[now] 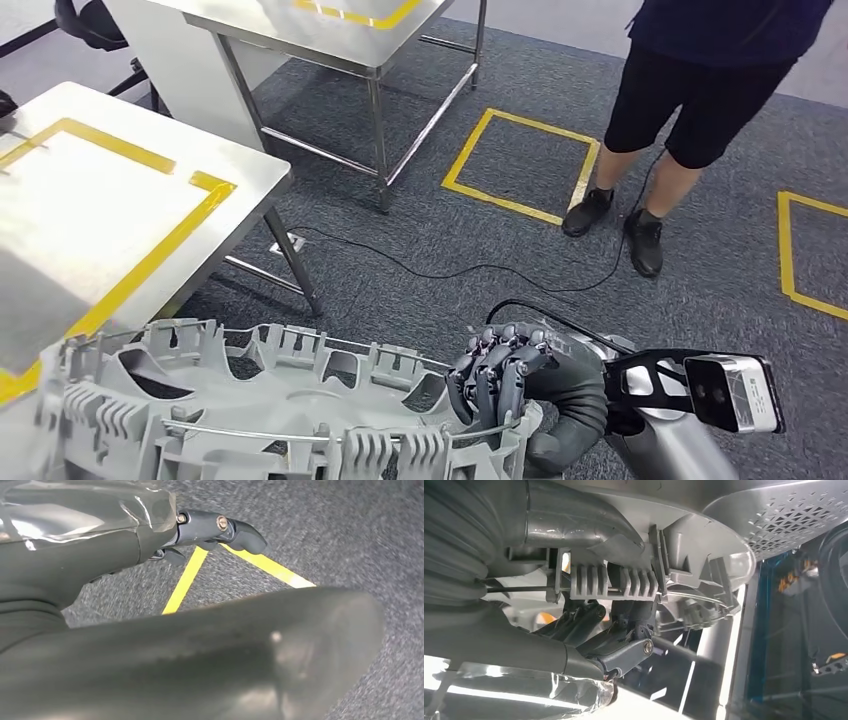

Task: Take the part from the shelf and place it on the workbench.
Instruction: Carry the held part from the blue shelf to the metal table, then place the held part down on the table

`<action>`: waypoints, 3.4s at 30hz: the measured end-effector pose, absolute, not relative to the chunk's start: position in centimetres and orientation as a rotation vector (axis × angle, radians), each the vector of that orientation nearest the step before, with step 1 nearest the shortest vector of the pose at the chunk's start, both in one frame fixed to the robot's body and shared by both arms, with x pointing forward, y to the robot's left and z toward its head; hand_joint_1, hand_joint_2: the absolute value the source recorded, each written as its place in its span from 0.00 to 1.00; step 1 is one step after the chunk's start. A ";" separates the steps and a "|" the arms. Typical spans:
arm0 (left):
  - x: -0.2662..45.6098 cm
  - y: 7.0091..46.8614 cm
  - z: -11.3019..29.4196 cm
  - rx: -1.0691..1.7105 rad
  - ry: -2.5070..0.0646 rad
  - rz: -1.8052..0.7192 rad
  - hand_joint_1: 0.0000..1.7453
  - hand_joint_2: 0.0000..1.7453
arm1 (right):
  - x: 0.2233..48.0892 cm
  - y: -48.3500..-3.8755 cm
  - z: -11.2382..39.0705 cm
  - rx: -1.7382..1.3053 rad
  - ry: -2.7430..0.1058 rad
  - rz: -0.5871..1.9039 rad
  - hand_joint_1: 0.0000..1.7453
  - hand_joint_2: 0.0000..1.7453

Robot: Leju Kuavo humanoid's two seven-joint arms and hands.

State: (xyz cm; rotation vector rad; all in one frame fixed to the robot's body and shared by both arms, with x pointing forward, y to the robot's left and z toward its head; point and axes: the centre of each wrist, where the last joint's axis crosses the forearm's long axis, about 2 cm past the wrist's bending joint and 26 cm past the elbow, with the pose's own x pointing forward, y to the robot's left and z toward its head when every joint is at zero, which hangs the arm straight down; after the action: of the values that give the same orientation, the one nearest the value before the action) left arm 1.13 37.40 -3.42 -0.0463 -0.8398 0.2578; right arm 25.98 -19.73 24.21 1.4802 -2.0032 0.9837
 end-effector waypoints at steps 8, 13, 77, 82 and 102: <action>0.8 37.4 -3.4 -0.046 -0.833 0.259 0.00 0.00 | 26.0 -19.8 24.3 1.482 -2.004 0.984 1.00 1.00; 0.6 37.5 -3.3 -0.042 -0.830 0.258 0.00 0.00 | 26.0 -19.6 24.3 1.489 -2.005 0.980 1.00 1.00; 2.1 38.0 -3.2 -0.053 -0.838 0.272 0.00 0.00 | 26.2 -19.7 23.8 1.483 -1.999 0.946 1.00 1.00; 2.1 38.0 -3.2 -0.056 -0.834 0.270 0.00 0.00 | 26.2 -19.6 23.9 1.504 -1.993 0.914 1.00 1.00; 2.1 37.6 -3.3 -0.072 -0.826 0.265 0.00 0.00 | 26.1 -19.6 24.0 1.510 -1.992 0.889 1.00 1.00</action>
State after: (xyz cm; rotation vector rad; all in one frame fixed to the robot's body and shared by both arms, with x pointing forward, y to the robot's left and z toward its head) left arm 2.07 37.65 -3.34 -0.0717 -0.8259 0.2655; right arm 26.09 -19.63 23.98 1.5104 -1.9921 0.8894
